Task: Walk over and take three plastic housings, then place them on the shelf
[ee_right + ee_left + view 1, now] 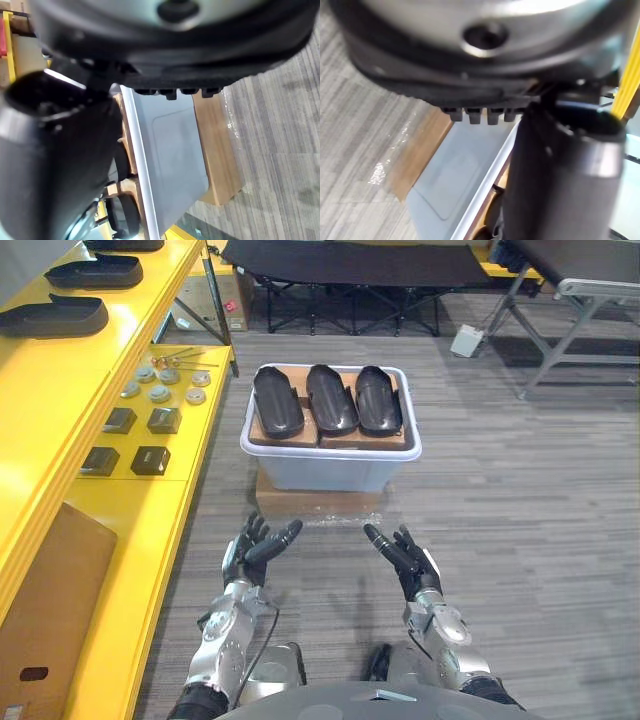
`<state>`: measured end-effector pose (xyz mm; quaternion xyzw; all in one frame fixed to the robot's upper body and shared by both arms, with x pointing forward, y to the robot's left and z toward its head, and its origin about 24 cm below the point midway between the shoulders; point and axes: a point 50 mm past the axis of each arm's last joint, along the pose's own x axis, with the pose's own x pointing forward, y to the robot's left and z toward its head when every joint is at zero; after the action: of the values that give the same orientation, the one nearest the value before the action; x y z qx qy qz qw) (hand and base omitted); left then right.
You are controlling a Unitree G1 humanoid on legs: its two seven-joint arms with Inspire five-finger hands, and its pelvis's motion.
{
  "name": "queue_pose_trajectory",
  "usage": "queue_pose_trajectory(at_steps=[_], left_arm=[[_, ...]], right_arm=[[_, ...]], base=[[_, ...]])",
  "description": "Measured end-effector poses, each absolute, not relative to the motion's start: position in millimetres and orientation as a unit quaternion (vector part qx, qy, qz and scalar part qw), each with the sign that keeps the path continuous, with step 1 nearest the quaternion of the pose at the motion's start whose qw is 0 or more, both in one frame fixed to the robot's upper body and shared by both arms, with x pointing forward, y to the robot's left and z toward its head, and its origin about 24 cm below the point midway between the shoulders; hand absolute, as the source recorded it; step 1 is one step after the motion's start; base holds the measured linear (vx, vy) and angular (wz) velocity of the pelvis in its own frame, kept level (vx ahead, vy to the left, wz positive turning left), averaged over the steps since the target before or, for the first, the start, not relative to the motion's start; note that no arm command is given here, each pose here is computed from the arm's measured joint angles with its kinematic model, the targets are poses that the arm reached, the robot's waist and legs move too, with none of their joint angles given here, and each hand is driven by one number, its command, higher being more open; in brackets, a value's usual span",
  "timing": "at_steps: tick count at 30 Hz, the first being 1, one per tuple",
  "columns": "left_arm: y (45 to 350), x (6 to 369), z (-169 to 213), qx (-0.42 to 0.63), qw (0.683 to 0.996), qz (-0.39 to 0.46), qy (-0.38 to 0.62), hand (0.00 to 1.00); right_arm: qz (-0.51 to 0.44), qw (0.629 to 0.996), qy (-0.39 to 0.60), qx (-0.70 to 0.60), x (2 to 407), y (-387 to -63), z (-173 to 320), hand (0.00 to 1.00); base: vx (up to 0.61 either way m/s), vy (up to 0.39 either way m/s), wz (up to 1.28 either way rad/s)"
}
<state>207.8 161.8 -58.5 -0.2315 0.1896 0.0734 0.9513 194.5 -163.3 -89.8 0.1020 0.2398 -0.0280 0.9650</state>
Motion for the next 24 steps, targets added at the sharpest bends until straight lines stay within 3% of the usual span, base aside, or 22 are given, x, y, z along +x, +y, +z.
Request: queue_pose_trajectory(at_steps=[3,7,12,16,20,24], left_arm=[[173,197,-64,-0.216,0.953,0.080,0.197,1.00],[169,168,-91,-0.256,0.924,0.119,0.257,1.00],[158,168,-88,-0.278,0.923,0.116,0.240,1.00],[159,199,-31,-0.291,0.948,0.096,0.085,1.00],[159,218,37,-0.275,0.958,0.056,-0.066,1.00],[156,220,60,-0.243,0.964,0.036,-0.100,1.00]], right_arm=[[-0.034,0.958,0.267,0.096,173,-164,-100,1.00],[-0.059,0.963,0.257,0.052,175,-191,-94,1.00],[-0.090,0.969,0.230,0.031,168,-213,-80,1.00],[-0.076,0.985,0.153,0.010,166,-223,-45,1.00],[-0.044,0.988,0.150,0.008,150,-224,-37,1.00],[0.019,0.984,0.166,0.064,125,-194,-36,1.00]], base=[[0.40,-0.340,0.97],[0.39,-0.319,0.44],[0.39,-0.230,0.42],[0.30,-0.041,-0.02],[0.24,0.197,-0.36],[0.17,0.201,-0.08]])
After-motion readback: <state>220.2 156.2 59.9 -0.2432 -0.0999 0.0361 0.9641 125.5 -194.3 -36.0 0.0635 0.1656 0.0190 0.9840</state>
